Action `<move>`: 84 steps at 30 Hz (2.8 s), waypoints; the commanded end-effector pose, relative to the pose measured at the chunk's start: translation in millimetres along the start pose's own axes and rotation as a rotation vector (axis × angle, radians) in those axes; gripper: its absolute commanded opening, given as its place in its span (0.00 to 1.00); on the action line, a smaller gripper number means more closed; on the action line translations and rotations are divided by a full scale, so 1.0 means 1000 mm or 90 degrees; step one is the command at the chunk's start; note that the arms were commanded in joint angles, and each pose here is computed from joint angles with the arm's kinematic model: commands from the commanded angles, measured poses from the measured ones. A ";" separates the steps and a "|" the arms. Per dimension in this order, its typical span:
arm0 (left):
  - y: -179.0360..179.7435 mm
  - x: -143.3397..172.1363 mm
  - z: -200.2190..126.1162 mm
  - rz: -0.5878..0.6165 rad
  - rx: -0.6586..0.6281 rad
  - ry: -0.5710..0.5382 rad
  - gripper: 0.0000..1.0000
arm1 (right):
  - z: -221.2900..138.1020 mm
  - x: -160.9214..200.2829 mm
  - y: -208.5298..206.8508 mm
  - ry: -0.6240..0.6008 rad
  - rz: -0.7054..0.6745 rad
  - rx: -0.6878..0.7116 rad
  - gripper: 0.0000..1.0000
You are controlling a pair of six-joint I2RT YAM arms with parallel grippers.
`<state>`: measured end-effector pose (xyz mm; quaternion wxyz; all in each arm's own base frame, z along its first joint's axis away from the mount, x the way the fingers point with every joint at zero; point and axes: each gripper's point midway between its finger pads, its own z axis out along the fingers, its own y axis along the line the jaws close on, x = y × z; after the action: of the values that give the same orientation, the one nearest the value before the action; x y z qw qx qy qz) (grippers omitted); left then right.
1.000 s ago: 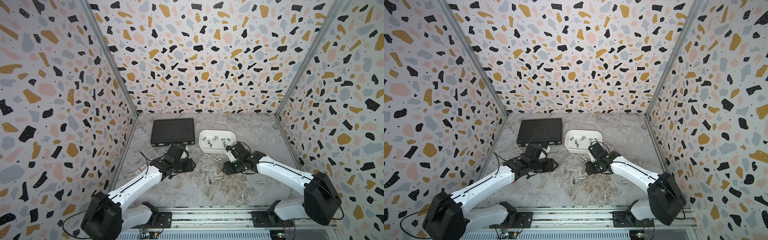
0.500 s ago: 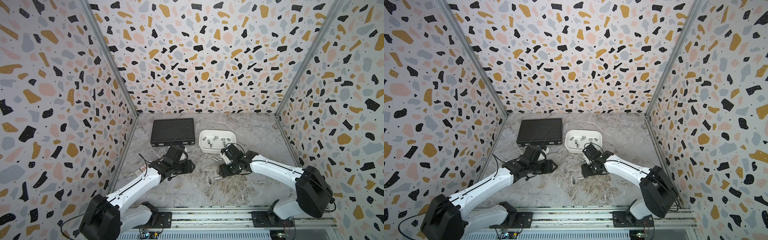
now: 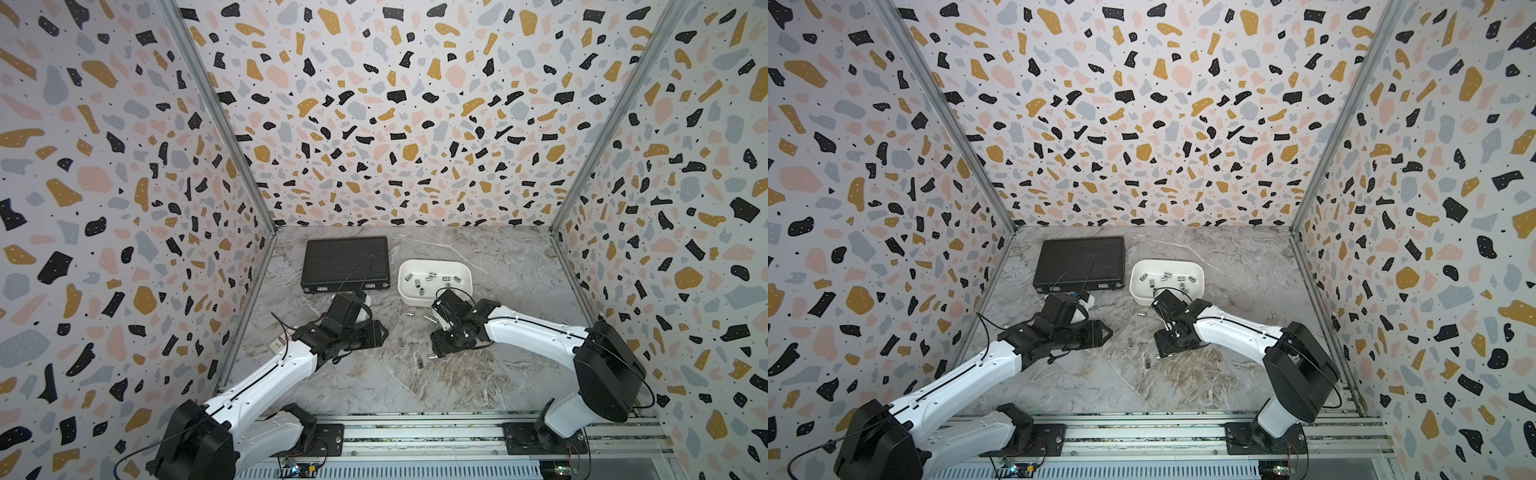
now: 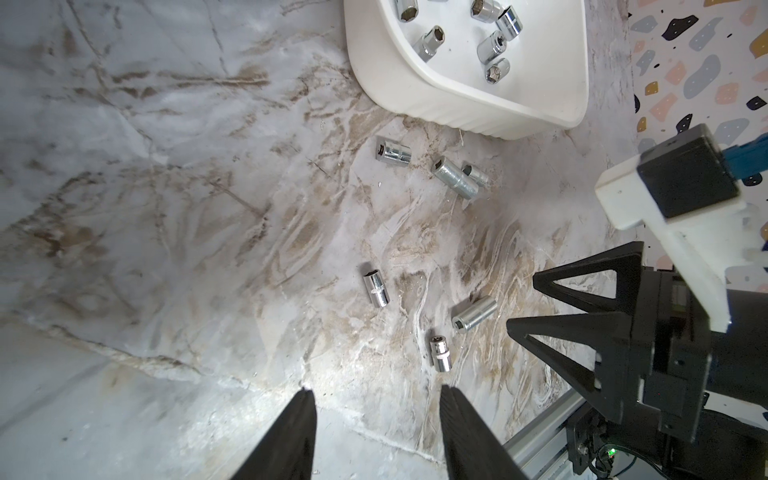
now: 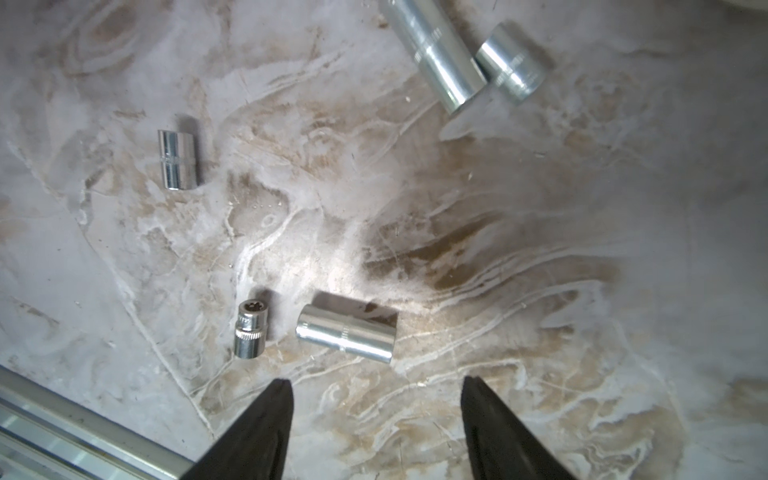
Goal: Put the socket on the desktop into the storage box
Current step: Pick up the socket head at the center of the board.
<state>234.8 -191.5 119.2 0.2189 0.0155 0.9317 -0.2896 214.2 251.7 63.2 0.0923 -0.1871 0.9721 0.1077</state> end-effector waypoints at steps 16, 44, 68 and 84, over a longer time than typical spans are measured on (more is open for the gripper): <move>0.003 0.002 -0.002 -0.008 0.005 -0.011 0.52 | 0.010 0.000 0.016 0.044 -0.025 0.022 0.71; 0.006 0.001 -0.002 -0.009 -0.002 -0.014 0.52 | 0.038 0.009 0.013 0.120 -0.023 0.068 0.64; 0.004 -0.002 0.001 -0.007 0.004 -0.012 0.52 | 0.016 -0.002 0.007 0.062 -0.025 0.075 0.45; -0.010 -0.016 0.006 -0.019 0.026 -0.014 0.52 | -0.024 -0.043 -0.003 -0.020 0.006 0.029 0.45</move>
<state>235.9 -192.0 105.5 0.1985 0.0010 0.9366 -0.2889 239.8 252.8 65.0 0.0797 -0.1761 0.9789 0.0666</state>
